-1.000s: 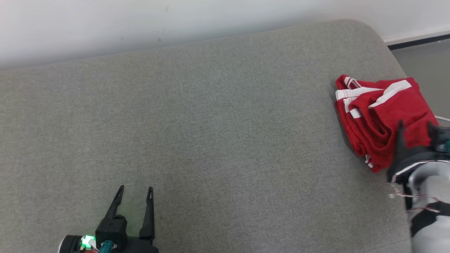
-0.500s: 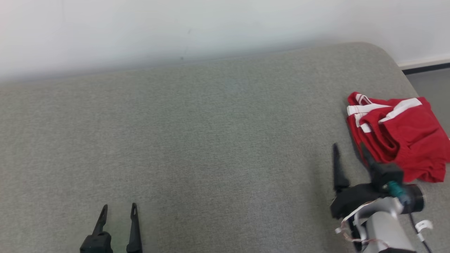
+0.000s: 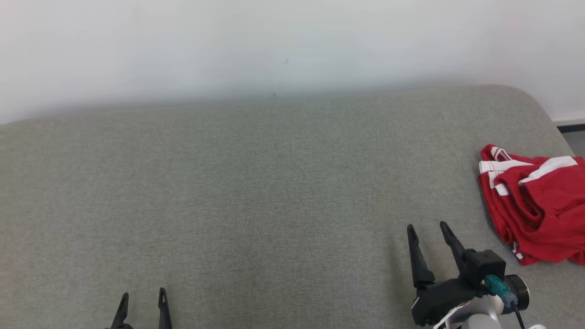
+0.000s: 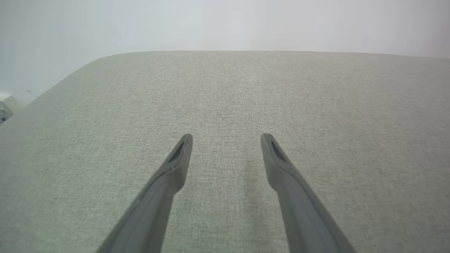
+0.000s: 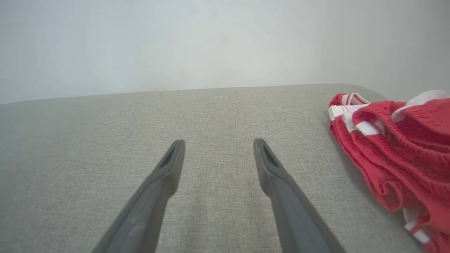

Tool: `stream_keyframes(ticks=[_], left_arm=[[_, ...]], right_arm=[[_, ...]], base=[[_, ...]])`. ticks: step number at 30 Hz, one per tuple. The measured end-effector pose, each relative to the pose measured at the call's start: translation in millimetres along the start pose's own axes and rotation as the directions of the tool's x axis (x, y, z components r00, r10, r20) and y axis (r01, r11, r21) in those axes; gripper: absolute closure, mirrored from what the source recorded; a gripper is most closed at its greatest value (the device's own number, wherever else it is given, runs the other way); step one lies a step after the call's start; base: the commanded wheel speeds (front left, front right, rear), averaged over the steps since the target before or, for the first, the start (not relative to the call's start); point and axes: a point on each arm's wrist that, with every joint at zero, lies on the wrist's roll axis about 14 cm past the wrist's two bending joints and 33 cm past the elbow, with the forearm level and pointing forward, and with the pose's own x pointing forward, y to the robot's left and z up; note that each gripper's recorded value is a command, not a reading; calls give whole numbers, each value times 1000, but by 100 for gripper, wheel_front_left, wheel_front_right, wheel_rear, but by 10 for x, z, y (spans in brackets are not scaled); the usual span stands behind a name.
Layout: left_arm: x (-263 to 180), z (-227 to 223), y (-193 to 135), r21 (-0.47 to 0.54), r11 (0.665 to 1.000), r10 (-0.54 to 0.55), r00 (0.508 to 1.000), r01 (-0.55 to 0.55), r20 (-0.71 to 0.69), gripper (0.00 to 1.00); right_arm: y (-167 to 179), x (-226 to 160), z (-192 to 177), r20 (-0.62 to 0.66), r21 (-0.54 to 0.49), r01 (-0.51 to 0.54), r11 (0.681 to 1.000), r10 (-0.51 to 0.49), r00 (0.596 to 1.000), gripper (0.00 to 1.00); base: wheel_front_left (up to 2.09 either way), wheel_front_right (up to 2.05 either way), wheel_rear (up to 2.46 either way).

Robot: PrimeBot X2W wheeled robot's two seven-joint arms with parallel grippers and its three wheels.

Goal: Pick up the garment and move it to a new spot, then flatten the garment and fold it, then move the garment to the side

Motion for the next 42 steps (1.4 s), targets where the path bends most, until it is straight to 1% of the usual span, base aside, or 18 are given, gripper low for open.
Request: stream_keyframes(ticks=[5,10,22,30,42], left_arm=[[-87,62,117,-3,999,37,999,-37,22,0],[-169,69,217,-8,997,71,997,-71,26,0],[-315,78,365,-21,994,111,993,-110,35,0],[-335,98,366,-26,994,108,993,-107,43,0],[-250,78,237,-28,998,60,998,-59,34,0]], right_arm=[[176,-19,111,40,-7,-51,999,52,998,0],[255,-42,175,62,-4,-73,997,73,995,0],[368,-140,125,52,-13,-106,994,107,993,0],[296,-188,59,32,-22,-86,996,86,996,0],[156,-189,-51,-2,-21,-45,999,45,999,0]], base=[[0,0,0],[0,0,0],[0,0,0],[0,0,0],[0,0,0]])
